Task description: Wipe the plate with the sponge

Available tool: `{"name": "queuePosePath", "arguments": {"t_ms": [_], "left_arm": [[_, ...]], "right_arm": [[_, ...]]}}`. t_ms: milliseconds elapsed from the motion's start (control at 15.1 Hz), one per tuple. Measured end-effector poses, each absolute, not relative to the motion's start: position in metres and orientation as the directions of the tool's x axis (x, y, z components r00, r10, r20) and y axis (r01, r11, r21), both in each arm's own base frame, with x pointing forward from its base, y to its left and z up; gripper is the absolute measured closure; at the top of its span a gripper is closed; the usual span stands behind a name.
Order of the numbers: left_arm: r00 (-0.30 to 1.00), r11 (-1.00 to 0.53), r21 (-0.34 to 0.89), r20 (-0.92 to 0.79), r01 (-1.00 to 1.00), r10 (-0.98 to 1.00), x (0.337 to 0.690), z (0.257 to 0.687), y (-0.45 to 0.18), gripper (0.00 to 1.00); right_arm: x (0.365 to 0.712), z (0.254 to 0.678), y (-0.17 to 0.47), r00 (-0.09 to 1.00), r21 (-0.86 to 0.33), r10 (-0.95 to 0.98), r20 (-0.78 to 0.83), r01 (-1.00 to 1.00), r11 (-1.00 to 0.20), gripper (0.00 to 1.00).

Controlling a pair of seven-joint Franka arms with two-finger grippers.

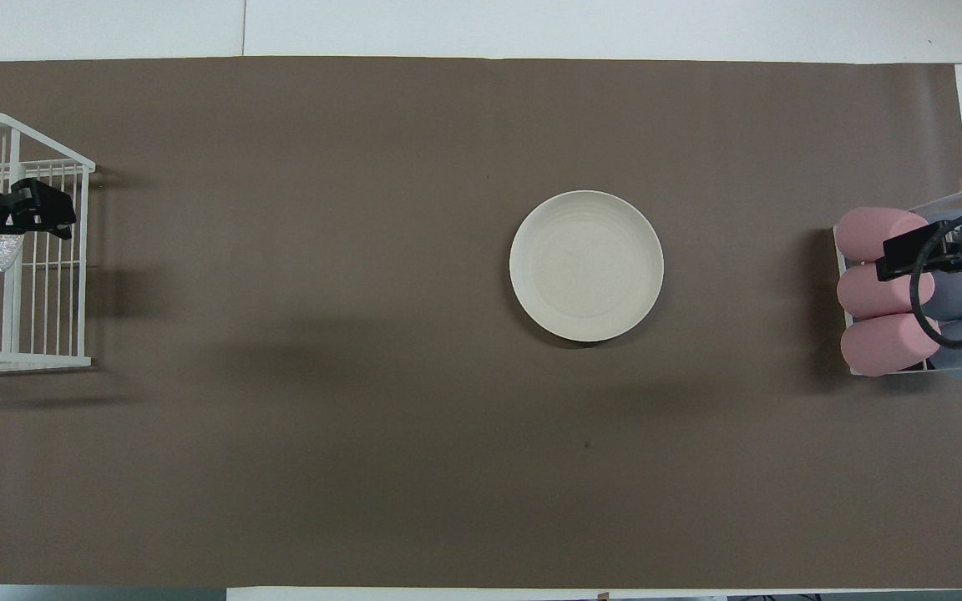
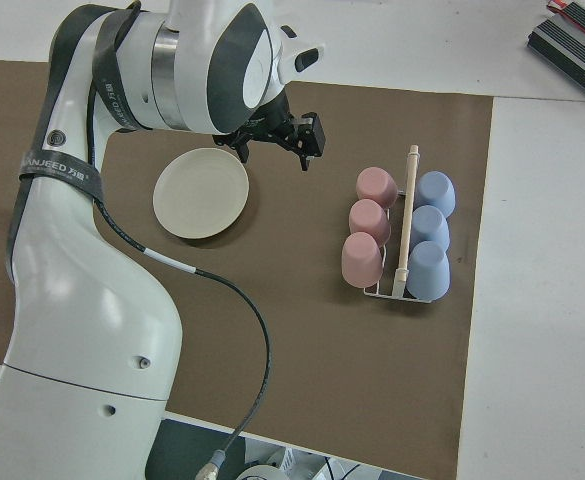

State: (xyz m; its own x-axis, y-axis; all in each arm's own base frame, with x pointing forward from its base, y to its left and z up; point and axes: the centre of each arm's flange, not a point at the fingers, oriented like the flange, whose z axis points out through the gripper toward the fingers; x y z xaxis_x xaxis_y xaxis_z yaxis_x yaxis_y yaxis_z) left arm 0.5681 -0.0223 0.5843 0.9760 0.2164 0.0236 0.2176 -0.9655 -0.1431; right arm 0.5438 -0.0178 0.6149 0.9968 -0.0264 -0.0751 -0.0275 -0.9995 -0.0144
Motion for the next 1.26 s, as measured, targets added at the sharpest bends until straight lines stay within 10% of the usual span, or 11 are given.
{"name": "queuePosePath", "arguments": {"t_ms": [1260], "left_arm": [[0.997, -1.0, -0.008, -0.074, 0.031, 0.031, 0.531, 0.62, -0.068, 0.0]], "right_arm": [[0.543, 0.616, -0.017, 0.997, -0.014, -0.026, -0.073, -0.027, -1.0, 0.0]]}}
